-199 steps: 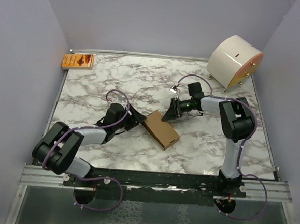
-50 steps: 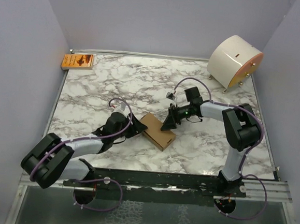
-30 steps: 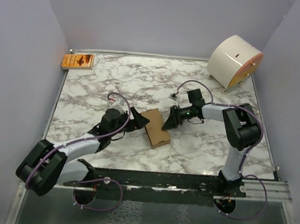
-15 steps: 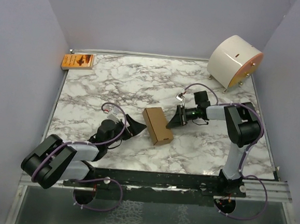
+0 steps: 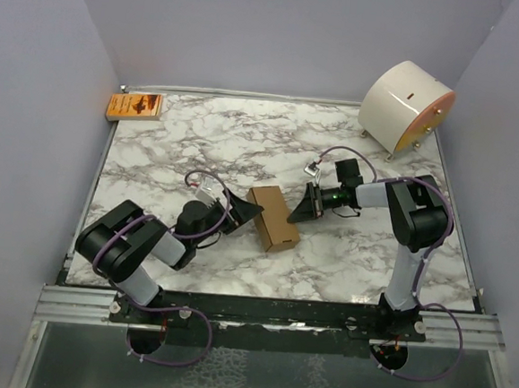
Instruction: Fold the paper box
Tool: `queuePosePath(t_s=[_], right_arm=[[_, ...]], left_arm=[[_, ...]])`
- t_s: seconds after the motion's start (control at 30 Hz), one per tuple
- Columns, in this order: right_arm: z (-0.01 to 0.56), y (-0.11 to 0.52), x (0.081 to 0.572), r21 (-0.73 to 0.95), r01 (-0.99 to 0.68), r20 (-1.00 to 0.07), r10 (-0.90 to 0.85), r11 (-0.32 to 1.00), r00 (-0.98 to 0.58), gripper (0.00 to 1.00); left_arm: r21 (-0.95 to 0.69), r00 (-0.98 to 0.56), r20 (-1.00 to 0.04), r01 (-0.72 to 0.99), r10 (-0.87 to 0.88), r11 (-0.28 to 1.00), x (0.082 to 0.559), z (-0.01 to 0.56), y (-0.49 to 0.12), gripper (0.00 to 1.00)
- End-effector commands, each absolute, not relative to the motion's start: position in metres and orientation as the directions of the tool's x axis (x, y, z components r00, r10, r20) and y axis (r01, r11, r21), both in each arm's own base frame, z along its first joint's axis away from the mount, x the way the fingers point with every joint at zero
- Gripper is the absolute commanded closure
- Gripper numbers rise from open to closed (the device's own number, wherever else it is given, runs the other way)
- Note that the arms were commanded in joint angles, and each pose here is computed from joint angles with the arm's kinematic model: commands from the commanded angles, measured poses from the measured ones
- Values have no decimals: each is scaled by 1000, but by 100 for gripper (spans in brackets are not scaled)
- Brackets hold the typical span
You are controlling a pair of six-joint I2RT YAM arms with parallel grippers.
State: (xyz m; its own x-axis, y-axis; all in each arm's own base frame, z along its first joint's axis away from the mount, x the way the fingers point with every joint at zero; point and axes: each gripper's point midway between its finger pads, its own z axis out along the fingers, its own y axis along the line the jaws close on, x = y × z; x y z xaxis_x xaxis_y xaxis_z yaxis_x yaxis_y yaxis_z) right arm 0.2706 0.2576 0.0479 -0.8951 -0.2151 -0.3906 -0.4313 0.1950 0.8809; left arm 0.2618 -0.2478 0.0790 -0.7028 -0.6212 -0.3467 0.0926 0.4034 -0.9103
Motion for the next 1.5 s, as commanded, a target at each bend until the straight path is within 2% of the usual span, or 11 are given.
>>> queuePosePath(t_s=[0.0,0.17,0.37,0.5,0.6,0.7,0.93,1.03,1.17,1.3,1.47], right_arm=[[27,255,272,872,-426,-379,-218,240,-899,68],[28,255,273,874,-426,-379,-219,235,-899,68],[30,256,273,874,-429,-383,-219,227,-897,68],[36,257,273,873,-441,-397,-220,208,-891,65],[47,258,277,862,-474,-433,-225,179,-873,45],[66,254,288,827,-535,-499,-215,170,-840,27],[113,219,317,689,-688,-671,-158,226,-724,21],[129,208,322,635,-730,-719,-150,252,-678,21],[141,204,323,590,-761,-755,-148,271,-638,21],[143,204,322,585,-764,-759,-148,272,-634,21],[143,203,323,582,-764,-760,-150,276,-633,21]], left_arm=[[-931,-699,-348,177,-625,319,272,105,-264,1],[-928,-723,-339,152,-602,340,277,94,-276,10],[-936,-750,-307,128,-586,328,279,81,-285,43],[-931,-755,-314,127,-575,342,278,75,-286,57],[-917,-755,-341,136,-560,375,280,74,-284,67],[-898,-751,-374,148,-544,414,282,78,-279,70],[-777,-756,-487,148,-437,611,304,82,-236,72],[-621,-779,-552,146,-297,770,321,81,-203,73],[-256,-776,-630,175,-27,951,348,95,-155,75],[39,-795,-586,165,156,986,375,116,-116,75],[377,-836,-450,142,315,915,411,126,-73,79]])
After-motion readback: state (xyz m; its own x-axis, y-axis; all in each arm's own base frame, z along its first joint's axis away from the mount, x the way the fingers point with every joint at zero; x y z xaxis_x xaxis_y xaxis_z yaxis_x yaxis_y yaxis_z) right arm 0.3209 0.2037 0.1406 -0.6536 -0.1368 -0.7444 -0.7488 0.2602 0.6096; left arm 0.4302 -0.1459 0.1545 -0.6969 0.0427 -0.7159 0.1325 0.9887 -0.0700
